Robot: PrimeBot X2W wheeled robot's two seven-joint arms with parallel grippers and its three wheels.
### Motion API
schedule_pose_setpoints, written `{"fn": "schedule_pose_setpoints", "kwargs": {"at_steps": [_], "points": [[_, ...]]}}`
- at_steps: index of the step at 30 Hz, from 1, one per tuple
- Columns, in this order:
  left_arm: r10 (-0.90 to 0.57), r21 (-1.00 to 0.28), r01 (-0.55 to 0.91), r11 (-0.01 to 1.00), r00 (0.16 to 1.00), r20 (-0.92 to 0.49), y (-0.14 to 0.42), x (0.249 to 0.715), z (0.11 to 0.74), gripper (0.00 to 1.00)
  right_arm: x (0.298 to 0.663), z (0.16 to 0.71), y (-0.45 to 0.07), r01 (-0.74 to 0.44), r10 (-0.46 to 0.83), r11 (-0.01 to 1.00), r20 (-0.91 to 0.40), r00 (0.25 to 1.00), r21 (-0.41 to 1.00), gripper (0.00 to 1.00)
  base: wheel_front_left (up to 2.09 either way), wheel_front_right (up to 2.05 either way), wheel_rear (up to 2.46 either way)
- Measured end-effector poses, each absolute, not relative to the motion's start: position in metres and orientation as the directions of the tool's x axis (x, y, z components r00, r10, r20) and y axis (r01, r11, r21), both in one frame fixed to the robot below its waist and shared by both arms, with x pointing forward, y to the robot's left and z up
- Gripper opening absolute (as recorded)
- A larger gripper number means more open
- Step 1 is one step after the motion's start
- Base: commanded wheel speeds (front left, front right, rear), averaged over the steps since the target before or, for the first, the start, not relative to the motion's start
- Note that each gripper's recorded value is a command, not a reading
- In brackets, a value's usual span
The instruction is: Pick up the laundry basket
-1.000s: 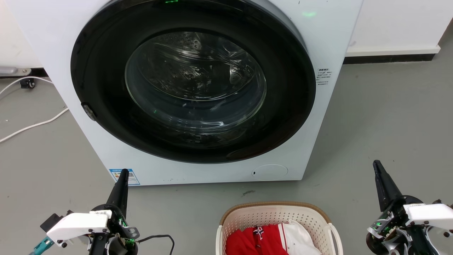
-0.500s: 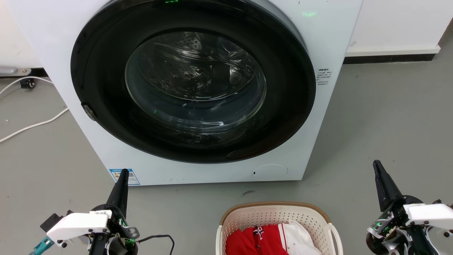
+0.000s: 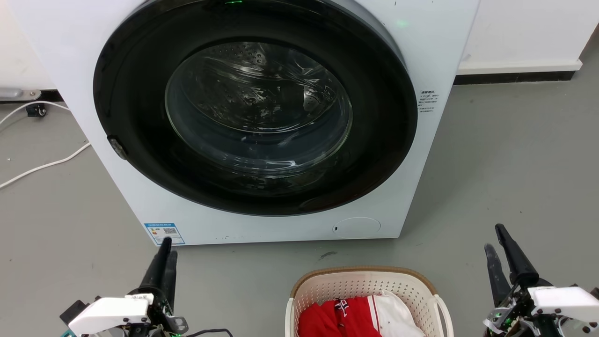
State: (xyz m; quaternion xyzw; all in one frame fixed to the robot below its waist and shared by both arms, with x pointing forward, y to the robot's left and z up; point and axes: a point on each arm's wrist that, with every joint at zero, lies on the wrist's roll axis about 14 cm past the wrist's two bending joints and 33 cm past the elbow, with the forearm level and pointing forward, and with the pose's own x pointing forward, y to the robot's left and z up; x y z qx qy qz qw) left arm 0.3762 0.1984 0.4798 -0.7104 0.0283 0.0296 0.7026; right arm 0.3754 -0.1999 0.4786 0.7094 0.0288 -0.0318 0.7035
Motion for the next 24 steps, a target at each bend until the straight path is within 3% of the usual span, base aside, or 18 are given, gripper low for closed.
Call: {"fn": "schedule_pose_setpoints", "kwargs": {"at_steps": [7, 24], "points": [[0.024, -0.996, -0.071, 0.056, 0.997, -0.070, 0.201, 0.377, 0.484, 1.00, 0.375, 0.478, -0.202, 0.090, -0.028, 0.050, -0.089, 0.996, 0.995, 1.00, 0.00, 0.00, 0.00], [0.046, -0.920, -0.064, 0.387, 0.998, -0.050, 0.198, 0.381, 0.501, 1.00, 0.377, 0.502, -0.196, 0.024, -0.022, 0.431, -0.016, 1.000, 0.902, 1.00, 0.00, 0.00, 0.00]]}}
